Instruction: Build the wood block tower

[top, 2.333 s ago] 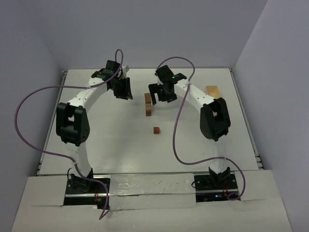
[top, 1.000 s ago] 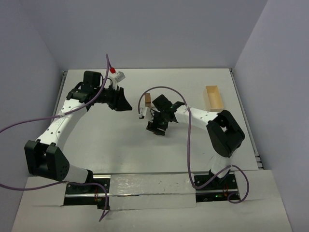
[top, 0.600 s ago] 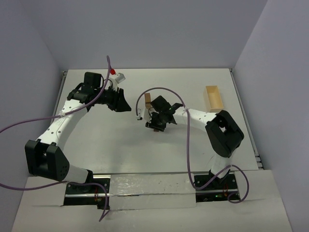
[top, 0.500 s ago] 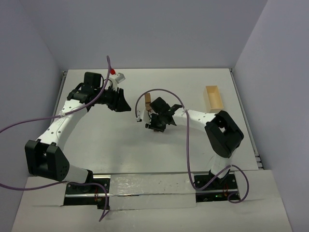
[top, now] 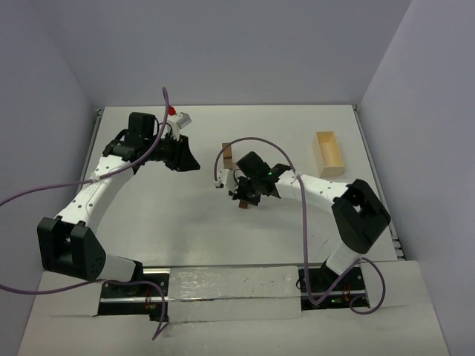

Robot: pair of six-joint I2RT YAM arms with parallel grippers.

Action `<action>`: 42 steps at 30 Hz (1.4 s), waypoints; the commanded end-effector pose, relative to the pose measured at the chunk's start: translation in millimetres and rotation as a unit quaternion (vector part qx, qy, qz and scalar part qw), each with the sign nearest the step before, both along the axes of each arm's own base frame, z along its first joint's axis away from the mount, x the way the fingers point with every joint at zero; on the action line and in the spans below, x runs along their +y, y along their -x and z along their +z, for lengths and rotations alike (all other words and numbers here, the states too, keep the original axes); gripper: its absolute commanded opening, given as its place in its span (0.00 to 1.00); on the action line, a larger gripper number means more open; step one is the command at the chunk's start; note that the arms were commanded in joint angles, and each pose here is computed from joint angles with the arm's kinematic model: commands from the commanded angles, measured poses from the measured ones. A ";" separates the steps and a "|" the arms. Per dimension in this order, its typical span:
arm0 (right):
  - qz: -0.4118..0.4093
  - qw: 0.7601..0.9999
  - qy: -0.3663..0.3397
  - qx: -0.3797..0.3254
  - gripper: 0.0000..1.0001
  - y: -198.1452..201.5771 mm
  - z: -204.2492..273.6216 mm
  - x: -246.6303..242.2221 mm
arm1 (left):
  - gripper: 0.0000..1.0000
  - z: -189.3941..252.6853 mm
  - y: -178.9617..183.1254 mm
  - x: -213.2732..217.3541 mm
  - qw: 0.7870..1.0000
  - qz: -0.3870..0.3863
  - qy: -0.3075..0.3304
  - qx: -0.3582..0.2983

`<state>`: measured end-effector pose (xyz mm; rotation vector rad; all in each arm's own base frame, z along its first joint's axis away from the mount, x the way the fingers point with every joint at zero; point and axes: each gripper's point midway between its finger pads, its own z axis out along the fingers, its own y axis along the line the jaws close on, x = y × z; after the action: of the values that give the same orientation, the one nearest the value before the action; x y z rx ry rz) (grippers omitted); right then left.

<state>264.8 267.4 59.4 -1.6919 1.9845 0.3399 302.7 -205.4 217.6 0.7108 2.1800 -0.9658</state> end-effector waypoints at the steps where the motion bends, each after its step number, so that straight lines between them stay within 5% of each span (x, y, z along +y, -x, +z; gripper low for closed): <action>1: -0.031 0.995 -0.087 0.031 0.00 19.5 46.9 11.4 | 0.36 21.8 -6.4 -3.3 0.999 0.011 0.026 -0.035; 8: -0.107 0.954 -0.219 0.174 0.00 28.1 100.1 10.0 | 0.46 32.2 -21.5 -1.1 0.997 0.054 0.030 -0.039; 13: -0.124 0.899 -0.293 0.301 0.00 31.6 125.5 6.0 | 0.53 38.0 -8.6 -12.2 0.999 0.008 0.020 -0.046; 17: -0.123 0.863 -0.324 0.368 0.00 32.8 136.0 6.0 | 0.75 31.5 22.1 -44.9 0.995 -0.068 -0.019 -0.067; 27: -0.110 0.814 -0.357 0.444 0.00 36.3 152.4 8.1 | 0.68 9.0 69.2 -99.0 0.977 -0.182 -0.083 -0.079; 42: -0.125 0.732 -0.359 0.565 0.00 21.6 142.0 -0.4 | 0.58 -2.2 85.7 -118.3 0.970 -0.188 -0.125 -0.095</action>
<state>235.2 267.0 178.2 -0.6101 2.3007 1.9804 207.0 -319.3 200.8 1.3470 2.1031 -0.8430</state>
